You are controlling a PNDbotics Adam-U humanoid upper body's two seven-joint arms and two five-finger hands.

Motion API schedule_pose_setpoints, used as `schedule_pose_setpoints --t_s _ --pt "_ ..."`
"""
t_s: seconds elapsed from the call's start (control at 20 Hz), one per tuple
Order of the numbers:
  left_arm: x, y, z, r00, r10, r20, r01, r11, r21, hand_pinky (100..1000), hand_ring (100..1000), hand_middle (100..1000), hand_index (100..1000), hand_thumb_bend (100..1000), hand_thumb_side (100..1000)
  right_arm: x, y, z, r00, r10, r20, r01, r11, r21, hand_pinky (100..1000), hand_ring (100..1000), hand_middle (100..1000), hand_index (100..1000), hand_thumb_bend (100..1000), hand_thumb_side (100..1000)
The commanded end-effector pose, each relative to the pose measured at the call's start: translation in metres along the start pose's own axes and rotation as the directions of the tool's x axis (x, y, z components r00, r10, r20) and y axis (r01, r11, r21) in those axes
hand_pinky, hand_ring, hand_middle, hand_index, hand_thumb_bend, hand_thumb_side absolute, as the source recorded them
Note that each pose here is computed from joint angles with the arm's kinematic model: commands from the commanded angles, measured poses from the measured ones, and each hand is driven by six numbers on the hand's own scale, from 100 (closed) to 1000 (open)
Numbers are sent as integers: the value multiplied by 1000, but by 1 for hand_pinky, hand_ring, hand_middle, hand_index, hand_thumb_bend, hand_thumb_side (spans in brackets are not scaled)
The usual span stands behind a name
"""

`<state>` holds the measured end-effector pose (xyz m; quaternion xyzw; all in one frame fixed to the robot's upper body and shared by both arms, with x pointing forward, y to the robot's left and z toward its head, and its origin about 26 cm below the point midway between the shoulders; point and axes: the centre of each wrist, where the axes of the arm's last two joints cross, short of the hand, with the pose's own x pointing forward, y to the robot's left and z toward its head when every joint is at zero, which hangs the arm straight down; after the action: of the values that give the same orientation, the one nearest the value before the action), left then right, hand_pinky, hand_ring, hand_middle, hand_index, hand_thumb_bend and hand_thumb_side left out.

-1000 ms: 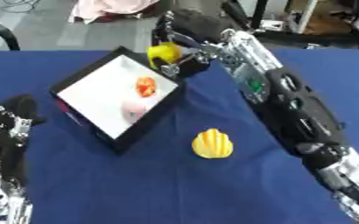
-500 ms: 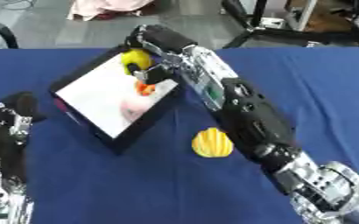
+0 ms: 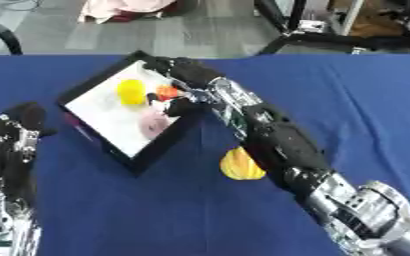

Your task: Pick up objects on the table and place them in the box.

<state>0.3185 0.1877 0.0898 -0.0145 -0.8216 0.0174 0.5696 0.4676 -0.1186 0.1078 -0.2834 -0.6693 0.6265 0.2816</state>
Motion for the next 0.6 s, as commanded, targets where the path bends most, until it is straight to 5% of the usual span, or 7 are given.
schedule_pose_setpoints --t_s 0.05,0.2,0.6 --pt "8 2 -4 999 -7 32 6 1000 6 621 851 580 684 770 579 -10 -22 3 999 26 35 -24 998 -51 902 854 955 989 100 588" --pt "7 6 -3 999 -17 30 17 1000 21 621 850 579 684 770 579 -17 -42 17 997 2 81 6 996 -89 893 845 936 975 100 475" --pt "4 16 -1 999 -44 18 43 998 51 620 851 579 684 773 578 -20 -91 74 980 -123 156 147 977 -155 878 831 913 959 100 498"
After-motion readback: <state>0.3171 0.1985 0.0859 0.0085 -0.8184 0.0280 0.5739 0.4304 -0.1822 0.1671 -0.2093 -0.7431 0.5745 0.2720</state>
